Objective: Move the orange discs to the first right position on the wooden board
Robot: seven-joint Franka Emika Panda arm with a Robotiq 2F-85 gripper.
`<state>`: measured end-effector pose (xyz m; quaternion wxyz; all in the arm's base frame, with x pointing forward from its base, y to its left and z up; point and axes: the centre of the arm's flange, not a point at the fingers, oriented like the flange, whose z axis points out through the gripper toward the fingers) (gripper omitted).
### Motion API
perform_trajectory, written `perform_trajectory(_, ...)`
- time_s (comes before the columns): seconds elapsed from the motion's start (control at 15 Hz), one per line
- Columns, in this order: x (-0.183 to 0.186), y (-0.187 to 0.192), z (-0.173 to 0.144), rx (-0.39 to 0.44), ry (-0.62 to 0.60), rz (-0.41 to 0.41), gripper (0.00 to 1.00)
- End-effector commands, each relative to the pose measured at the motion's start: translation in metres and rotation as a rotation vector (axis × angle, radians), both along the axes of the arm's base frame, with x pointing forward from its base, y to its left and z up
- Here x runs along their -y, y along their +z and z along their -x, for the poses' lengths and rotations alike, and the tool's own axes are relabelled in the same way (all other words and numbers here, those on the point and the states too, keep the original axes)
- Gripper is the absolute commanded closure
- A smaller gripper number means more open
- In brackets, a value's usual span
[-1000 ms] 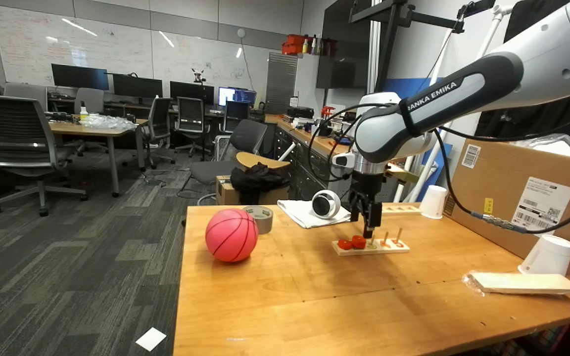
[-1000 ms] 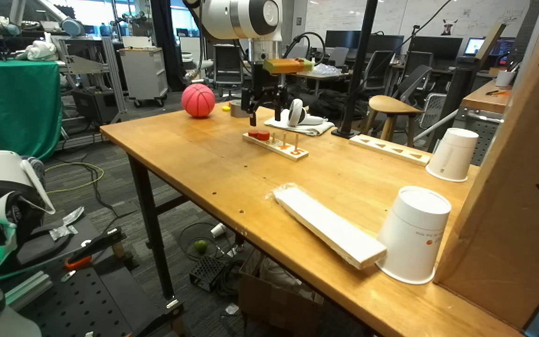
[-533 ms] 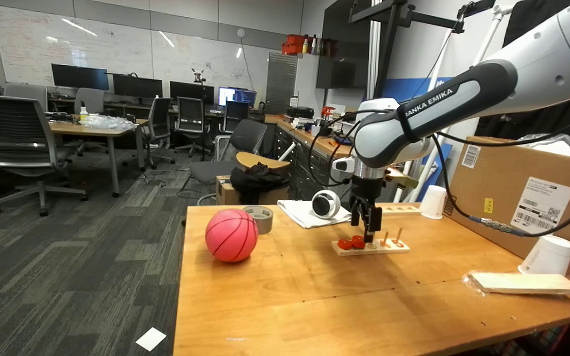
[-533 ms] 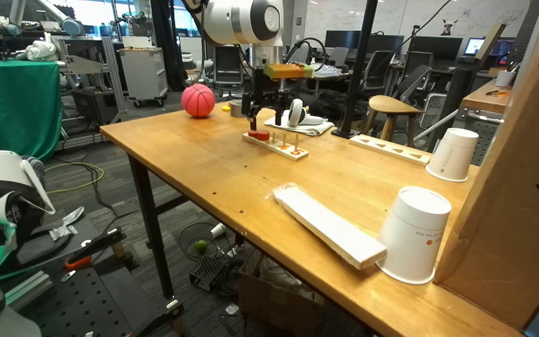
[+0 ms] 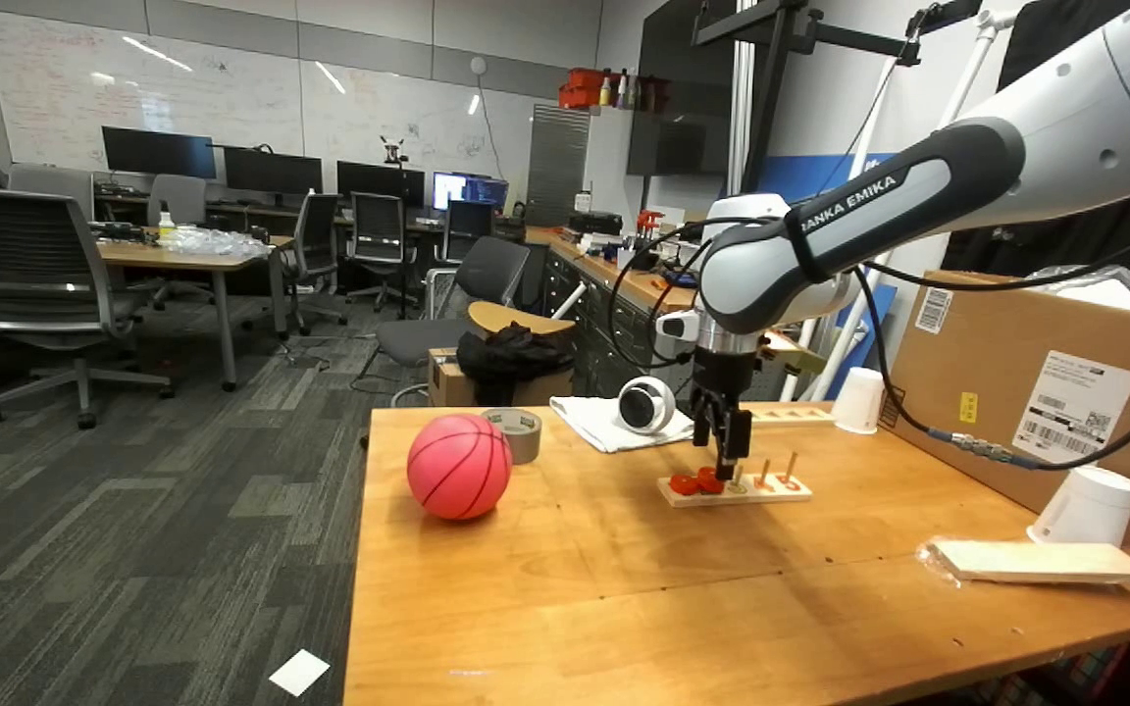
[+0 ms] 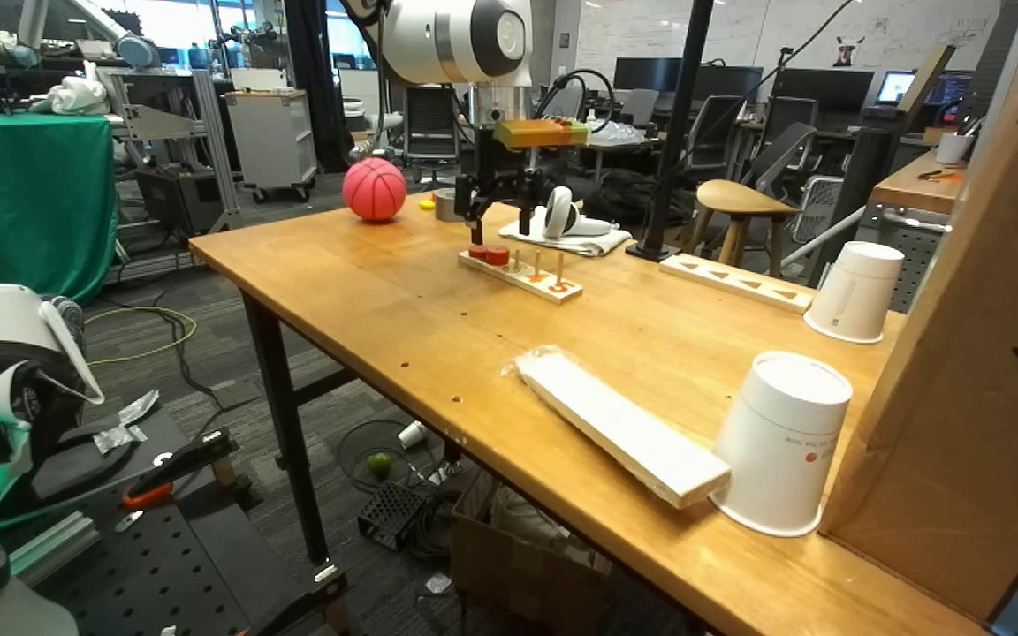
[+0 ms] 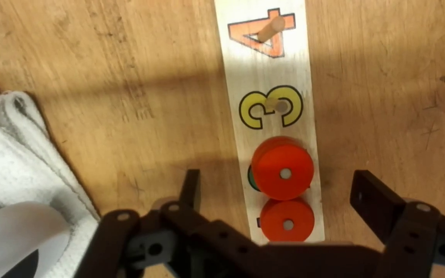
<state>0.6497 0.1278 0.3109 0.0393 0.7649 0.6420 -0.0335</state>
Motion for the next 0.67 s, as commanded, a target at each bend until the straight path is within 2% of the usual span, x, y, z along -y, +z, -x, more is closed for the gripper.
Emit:
perform_trajectory(0.0,0.005,0.002,-0.007,0.033,-0.036,0.022,0.0)
perform_trajectory(0.6,0.013,0.002,-0.008,0.018,-0.175,-0.047,0.0)
